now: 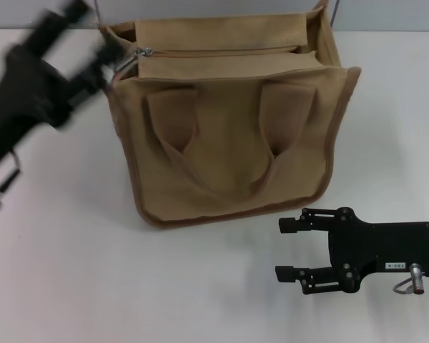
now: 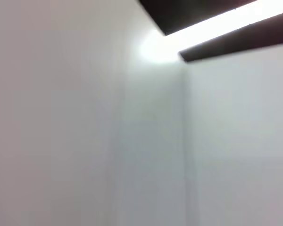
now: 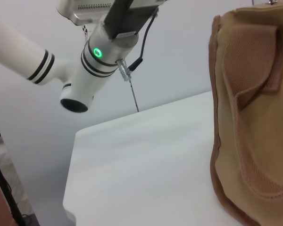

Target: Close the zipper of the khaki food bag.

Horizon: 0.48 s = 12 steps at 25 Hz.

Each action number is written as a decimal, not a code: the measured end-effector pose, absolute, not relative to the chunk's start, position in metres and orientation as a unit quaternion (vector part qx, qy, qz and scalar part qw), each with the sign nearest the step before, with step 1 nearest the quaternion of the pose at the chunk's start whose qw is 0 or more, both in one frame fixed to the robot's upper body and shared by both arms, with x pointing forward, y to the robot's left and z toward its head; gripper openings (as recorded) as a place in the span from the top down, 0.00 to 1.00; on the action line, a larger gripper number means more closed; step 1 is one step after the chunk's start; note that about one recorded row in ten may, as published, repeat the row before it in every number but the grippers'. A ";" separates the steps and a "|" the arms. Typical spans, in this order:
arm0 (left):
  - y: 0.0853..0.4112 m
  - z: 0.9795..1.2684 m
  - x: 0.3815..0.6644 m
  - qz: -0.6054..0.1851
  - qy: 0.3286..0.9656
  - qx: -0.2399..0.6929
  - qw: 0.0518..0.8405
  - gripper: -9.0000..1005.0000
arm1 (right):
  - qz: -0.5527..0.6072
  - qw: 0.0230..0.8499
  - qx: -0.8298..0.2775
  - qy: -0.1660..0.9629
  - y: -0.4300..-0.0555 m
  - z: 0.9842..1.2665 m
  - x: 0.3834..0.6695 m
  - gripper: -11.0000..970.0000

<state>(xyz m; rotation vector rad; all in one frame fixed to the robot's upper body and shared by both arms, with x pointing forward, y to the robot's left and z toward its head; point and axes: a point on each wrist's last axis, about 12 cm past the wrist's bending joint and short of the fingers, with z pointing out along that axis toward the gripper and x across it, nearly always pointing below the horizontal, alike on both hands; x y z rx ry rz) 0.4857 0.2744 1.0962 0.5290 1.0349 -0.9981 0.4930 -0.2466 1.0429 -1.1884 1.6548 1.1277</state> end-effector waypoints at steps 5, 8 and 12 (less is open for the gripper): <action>0.305 1.085 0.490 -0.371 0.520 0.145 0.756 0.17 | 0.445 0.396 -0.468 0.653 -0.247 1.043 0.493 0.19; 0.310 1.082 0.491 -0.357 0.535 0.138 0.753 0.17 | 0.444 0.396 -0.468 0.653 -0.247 1.043 0.493 0.19; 0.334 1.062 0.494 -0.297 0.641 0.195 0.681 0.18 | 0.444 0.395 -0.470 0.653 -0.247 1.043 0.493 0.19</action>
